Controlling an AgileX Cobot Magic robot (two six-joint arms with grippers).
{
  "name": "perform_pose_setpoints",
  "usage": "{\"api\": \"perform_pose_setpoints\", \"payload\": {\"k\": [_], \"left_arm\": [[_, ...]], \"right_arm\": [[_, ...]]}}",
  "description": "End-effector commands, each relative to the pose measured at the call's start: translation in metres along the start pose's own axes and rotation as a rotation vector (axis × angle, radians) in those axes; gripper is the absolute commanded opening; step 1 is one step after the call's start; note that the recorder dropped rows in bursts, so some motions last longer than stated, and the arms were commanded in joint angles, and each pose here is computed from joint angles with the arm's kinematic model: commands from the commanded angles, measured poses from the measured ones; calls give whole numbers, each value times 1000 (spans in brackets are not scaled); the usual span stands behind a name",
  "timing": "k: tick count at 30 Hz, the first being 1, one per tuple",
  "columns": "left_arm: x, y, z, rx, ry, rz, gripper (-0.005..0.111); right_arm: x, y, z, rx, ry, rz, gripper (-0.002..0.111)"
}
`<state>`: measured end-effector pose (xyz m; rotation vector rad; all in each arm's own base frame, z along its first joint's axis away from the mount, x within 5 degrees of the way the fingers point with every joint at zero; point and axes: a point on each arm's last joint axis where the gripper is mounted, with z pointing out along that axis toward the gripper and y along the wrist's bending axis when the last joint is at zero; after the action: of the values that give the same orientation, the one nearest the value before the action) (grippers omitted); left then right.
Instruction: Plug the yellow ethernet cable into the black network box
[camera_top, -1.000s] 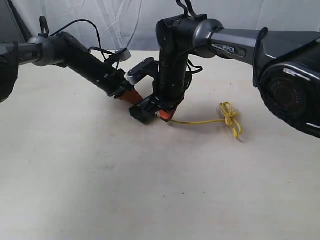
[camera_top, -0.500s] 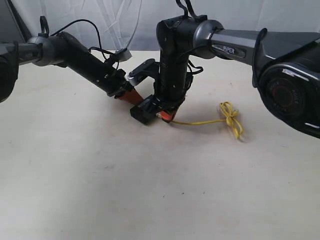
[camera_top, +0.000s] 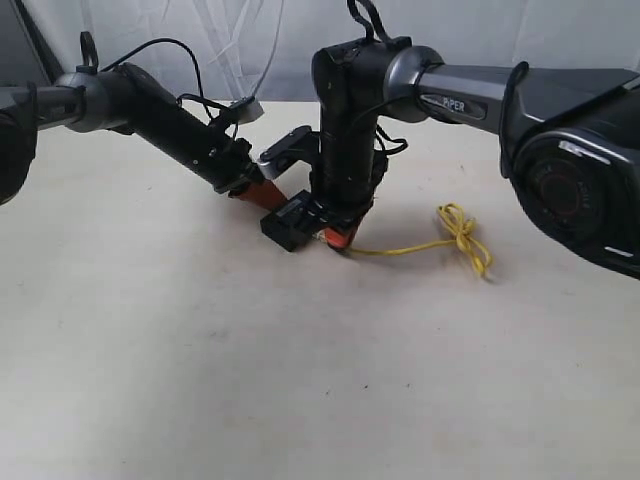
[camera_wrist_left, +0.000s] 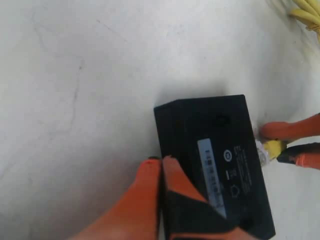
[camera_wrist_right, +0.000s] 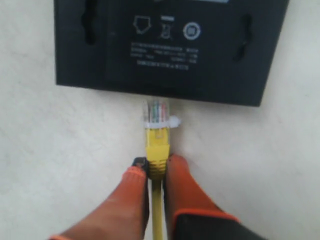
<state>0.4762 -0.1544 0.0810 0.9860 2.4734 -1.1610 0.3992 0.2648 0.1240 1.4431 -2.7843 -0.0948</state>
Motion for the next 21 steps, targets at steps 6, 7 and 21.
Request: {"api": "perform_pose_setpoints", "payload": {"k": [6,7,21], "left_arm": [[-4,-4,-3,-6,-5,17,0],[-4,-4,-3,-7,-7,16,0],[-5,-4,-3,-4,-13,13,0]], "right_arm": [[2,-5,-15,56,-2,-26,-1],[2,-5,-15,54,-3,-26,-1],[-2,-2,-5,5,-33,-4,-1]]}}
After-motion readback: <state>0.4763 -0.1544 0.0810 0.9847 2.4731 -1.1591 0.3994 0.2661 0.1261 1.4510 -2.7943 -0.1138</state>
